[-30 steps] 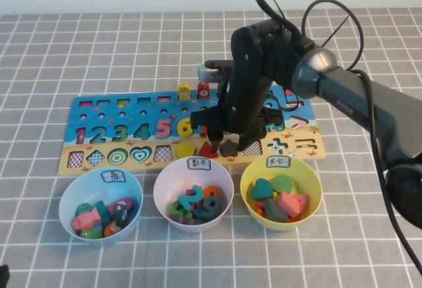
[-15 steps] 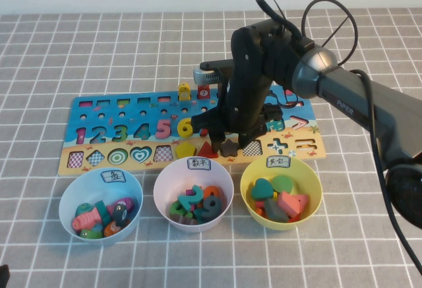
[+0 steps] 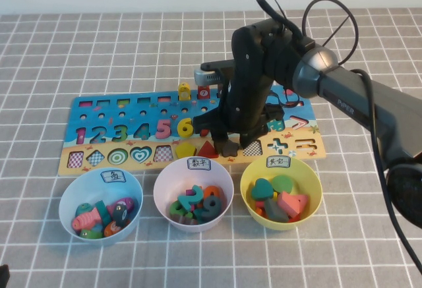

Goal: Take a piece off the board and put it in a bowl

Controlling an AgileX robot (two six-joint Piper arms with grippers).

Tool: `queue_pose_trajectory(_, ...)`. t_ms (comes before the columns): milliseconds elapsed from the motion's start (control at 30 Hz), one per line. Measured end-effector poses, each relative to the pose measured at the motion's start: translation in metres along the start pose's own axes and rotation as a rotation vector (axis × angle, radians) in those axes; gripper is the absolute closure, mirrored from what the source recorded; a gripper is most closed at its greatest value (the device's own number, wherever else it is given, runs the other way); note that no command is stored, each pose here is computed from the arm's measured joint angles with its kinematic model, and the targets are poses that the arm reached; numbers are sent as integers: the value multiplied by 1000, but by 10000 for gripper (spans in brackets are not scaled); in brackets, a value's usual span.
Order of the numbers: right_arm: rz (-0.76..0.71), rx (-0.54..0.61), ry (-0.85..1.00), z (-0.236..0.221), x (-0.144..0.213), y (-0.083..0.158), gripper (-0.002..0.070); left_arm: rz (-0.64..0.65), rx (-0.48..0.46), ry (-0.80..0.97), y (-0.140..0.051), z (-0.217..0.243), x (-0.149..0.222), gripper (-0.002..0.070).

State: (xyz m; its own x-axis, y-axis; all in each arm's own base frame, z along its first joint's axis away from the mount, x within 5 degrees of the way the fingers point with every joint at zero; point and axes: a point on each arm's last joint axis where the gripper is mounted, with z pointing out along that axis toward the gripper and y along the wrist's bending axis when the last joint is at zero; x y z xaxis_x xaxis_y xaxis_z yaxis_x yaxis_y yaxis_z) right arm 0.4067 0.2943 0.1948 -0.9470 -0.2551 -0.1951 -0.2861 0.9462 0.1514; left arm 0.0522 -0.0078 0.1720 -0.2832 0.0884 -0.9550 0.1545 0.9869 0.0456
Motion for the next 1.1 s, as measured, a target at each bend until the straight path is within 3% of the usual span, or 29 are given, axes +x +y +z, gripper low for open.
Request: queue_pose_trajectory(1100,-5,14,-12,-3,-5,-3,304,0,0,0,0,0,0,676)
